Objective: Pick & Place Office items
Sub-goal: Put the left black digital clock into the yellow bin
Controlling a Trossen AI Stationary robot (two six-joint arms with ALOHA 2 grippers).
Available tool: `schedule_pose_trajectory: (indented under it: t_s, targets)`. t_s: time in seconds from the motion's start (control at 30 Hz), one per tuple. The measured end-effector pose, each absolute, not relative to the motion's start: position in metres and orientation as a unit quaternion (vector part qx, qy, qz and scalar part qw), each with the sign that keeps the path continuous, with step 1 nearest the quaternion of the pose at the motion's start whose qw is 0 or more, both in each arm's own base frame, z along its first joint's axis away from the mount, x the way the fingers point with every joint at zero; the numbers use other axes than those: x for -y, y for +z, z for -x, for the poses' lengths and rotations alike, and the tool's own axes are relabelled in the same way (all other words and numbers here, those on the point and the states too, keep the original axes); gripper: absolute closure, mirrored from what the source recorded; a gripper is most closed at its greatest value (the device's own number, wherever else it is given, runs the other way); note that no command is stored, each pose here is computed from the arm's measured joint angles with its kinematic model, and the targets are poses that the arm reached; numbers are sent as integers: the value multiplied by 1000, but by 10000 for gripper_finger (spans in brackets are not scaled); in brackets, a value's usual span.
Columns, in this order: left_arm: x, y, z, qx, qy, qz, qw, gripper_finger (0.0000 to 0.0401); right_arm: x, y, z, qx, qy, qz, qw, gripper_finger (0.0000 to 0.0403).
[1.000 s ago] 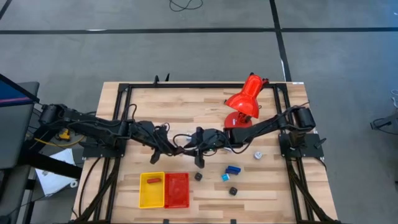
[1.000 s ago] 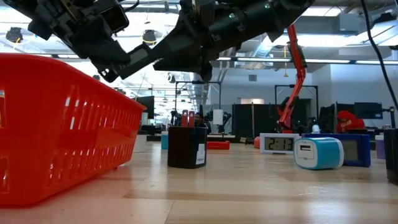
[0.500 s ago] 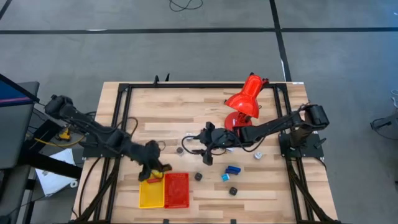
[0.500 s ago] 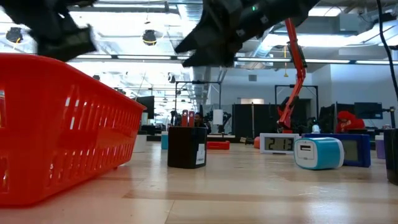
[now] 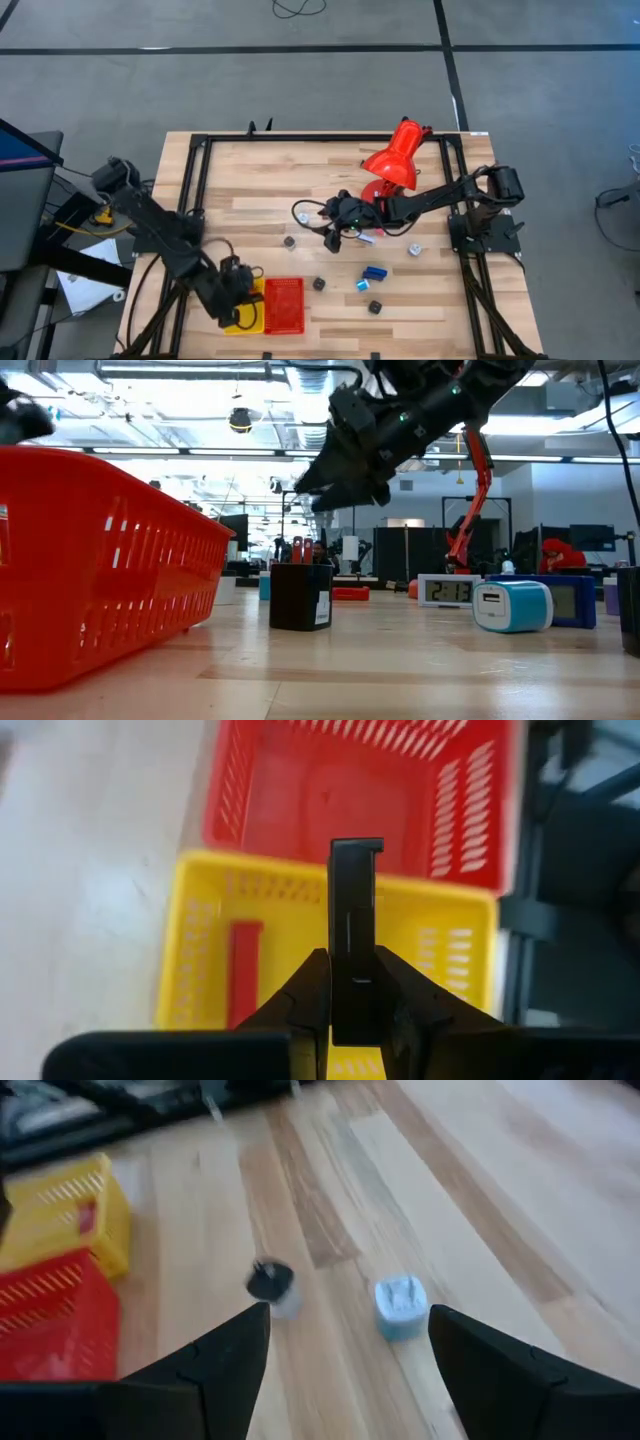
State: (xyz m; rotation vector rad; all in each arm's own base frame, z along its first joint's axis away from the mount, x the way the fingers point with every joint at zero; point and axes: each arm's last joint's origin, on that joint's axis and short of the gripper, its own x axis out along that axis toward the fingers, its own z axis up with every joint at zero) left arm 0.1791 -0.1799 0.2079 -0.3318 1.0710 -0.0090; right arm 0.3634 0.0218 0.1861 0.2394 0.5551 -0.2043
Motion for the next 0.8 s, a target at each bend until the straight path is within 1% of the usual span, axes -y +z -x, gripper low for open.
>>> schedule_pose_trajectory:
  t_s: [0.17,0.4,0.8]
  targets:
    - [198,191,-179,-530,8,150,835,351,-22,187,-364,-266,-99,-119,951,137]
    - [203,164,-181,-567,42,128,812,351,-23,189,-365,-253,-96,-129,954,137]
    - [204,158,-180,-577,47,121,806,336,-23,190,-366,-252,-95,-129,954,137]
